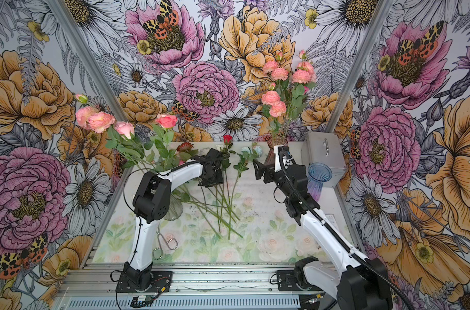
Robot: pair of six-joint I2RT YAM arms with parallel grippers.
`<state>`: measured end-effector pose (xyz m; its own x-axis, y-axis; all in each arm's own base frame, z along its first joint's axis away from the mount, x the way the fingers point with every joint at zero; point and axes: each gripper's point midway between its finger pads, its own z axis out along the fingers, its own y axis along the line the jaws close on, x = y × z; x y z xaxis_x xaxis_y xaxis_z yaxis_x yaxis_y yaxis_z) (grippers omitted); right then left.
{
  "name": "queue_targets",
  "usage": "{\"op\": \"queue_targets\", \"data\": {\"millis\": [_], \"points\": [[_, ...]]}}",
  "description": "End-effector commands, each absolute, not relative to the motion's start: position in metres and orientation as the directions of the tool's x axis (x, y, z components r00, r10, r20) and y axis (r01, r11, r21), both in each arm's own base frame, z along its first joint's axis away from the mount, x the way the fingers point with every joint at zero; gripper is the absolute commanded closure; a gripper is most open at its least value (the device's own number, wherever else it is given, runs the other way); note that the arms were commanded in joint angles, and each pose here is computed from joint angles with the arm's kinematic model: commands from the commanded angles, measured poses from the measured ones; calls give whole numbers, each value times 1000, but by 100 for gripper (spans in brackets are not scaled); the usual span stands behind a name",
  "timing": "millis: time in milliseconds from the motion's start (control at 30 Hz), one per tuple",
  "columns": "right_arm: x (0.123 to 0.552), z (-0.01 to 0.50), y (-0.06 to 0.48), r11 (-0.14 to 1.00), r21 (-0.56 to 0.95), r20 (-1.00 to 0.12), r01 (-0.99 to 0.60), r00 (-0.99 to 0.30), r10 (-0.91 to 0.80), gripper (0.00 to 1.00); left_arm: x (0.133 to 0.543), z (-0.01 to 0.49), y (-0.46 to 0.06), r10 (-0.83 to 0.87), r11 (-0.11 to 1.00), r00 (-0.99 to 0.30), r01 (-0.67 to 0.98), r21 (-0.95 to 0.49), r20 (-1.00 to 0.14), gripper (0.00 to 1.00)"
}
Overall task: Place the pink flowers into the vase
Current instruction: Pick up the flower at the center of the board.
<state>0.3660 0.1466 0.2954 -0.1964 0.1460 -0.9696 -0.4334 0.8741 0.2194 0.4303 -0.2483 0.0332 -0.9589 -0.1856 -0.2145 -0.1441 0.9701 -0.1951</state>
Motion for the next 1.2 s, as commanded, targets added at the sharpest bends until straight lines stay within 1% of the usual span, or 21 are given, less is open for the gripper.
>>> {"op": "queue_targets", "data": {"millis": [0,67,167,333,467,533,600,633,767,800,833,900,967,1133,1167], "points": [[362,303,161,851,212,-972,-480,-189,136,1,439,36,-247,-171,974,-956,-128,-190,-237,50],[361,298,168,848,202,-972,-490,-204,114,1,439,35,-247,-168,974,-957,-124,-191,-236,52],[360,291,175,842,204,-968,-500,-232,96,1,440,33,-249,-157,975,-960,-113,-193,-230,60],[359,279,184,834,213,-961,-509,-263,85,1,441,37,-247,-151,977,-957,-107,-186,-246,61],[360,278,185,835,216,-960,-505,-265,88,1,441,33,-247,-144,977,-961,-101,-186,-236,62],[361,279,185,836,218,-961,-503,-261,93,1,442,30,-245,-143,978,-962,-101,-181,-234,64],[361,279,185,835,218,-961,-505,-260,93,1,442,27,-245,-141,979,-963,-100,-179,-230,70],[361,278,185,835,217,-961,-505,-262,91,1,443,28,-245,-141,979,-962,-100,-179,-232,72],[362,275,184,840,215,-960,-497,-266,88,1,446,26,-246,-132,980,-962,-92,-174,-238,72],[362,275,184,841,215,-960,-496,-266,88,1,446,26,-246,-133,980,-962,-93,-173,-238,74],[362,275,184,842,215,-960,-495,-267,89,1,446,26,-246,-133,981,-962,-93,-172,-237,77],[362,274,184,841,216,-959,-495,-268,88,1,446,26,-246,-131,981,-962,-91,-172,-238,79],[362,274,184,841,216,-959,-495,-269,88,1,446,25,-246,-129,981,-963,-90,-171,-237,84],[362,274,184,840,228,-957,-492,-272,101,1,445,26,-246,-127,981,-963,-87,-172,-237,91],[362,274,184,839,231,-957,-492,-272,104,1,445,26,-245,-129,981,-963,-89,-172,-238,94]]}}
